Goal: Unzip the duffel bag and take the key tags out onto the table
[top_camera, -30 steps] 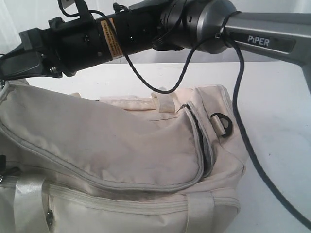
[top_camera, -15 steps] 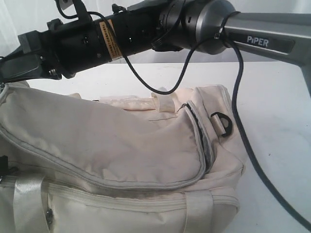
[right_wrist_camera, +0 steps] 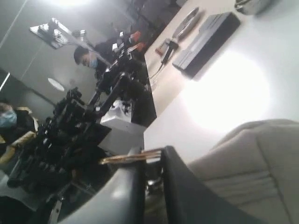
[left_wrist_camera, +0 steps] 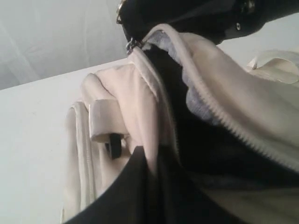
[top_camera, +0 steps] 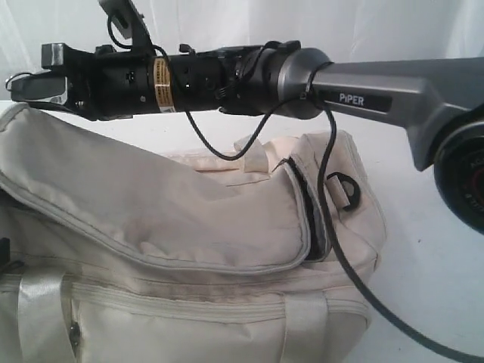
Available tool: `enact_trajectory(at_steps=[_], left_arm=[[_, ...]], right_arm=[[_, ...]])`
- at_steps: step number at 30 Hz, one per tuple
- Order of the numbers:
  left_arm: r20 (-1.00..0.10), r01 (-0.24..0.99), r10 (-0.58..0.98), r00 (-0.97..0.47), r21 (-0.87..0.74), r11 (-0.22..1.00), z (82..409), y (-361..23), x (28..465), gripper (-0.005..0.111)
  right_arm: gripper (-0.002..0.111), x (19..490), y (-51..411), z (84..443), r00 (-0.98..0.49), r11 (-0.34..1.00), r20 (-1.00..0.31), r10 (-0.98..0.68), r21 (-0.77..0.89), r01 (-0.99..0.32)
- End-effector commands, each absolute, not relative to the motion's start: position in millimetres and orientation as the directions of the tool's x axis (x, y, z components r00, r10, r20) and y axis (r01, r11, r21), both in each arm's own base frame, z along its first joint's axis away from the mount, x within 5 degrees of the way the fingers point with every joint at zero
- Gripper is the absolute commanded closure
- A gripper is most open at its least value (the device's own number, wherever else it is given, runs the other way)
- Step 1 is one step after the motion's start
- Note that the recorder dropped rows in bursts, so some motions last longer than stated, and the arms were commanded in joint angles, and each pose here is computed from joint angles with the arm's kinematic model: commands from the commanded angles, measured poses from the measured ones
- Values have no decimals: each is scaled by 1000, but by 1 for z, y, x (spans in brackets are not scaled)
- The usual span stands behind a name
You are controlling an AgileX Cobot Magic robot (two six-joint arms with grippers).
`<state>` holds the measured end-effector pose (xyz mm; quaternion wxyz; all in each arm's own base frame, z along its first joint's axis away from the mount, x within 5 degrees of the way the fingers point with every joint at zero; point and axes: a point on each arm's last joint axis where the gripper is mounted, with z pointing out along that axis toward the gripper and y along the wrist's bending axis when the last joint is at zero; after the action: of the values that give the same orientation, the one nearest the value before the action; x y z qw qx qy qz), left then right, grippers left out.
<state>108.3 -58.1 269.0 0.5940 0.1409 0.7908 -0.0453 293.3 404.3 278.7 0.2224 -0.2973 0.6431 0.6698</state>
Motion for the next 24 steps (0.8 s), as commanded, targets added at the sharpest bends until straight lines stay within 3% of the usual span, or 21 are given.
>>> enact_trajectory(at_steps=[1,4,7,9,11,12,13,14,16,20,24], left_arm=[[-947,256,155,-280,82,963,264,-55,107,107],[-947,256,155,-280,82,963,264,-55,107,107],[-947,254,155,-280,83,964,264,-55,107,107],[-947,254,153,-283,80,964,264,-55,107,107],[-945,255,147,-291,72,964,264,-55,107,107],[-944,253,142,-299,65,965,263,-55,107,107],[-943,253,141,-300,63,965,263,-55,107,107],[-943,253,141,-300,63,965,263,-55,107,107],[-943,253,141,-300,63,965,263,-55,107,107],[-943,253,138,-304,60,966,263,-55,107,107],[-942,247,139,-304,63,967,263,-55,107,107]], right_arm=[[108,350,389,263,-766,165,-606,214,796,-583],[108,366,381,251,-753,289,-602,265,795,-533],[105,368,381,245,-761,276,-597,252,798,-535],[91,365,382,246,-766,240,-598,235,799,-551],[66,365,379,248,-737,238,-644,204,763,-600],[45,365,376,249,-692,263,-708,139,700,-664],[36,361,374,251,-654,268,-753,74,646,-714],[30,349,370,255,-523,213,-844,-117,493,-844],[33,332,365,262,-379,108,-880,-288,363,-925],[40,303,354,289,-271,-154,-908,-319,331,-931],[42,297,342,318,-225,-185,-932,-285,284,-941]])
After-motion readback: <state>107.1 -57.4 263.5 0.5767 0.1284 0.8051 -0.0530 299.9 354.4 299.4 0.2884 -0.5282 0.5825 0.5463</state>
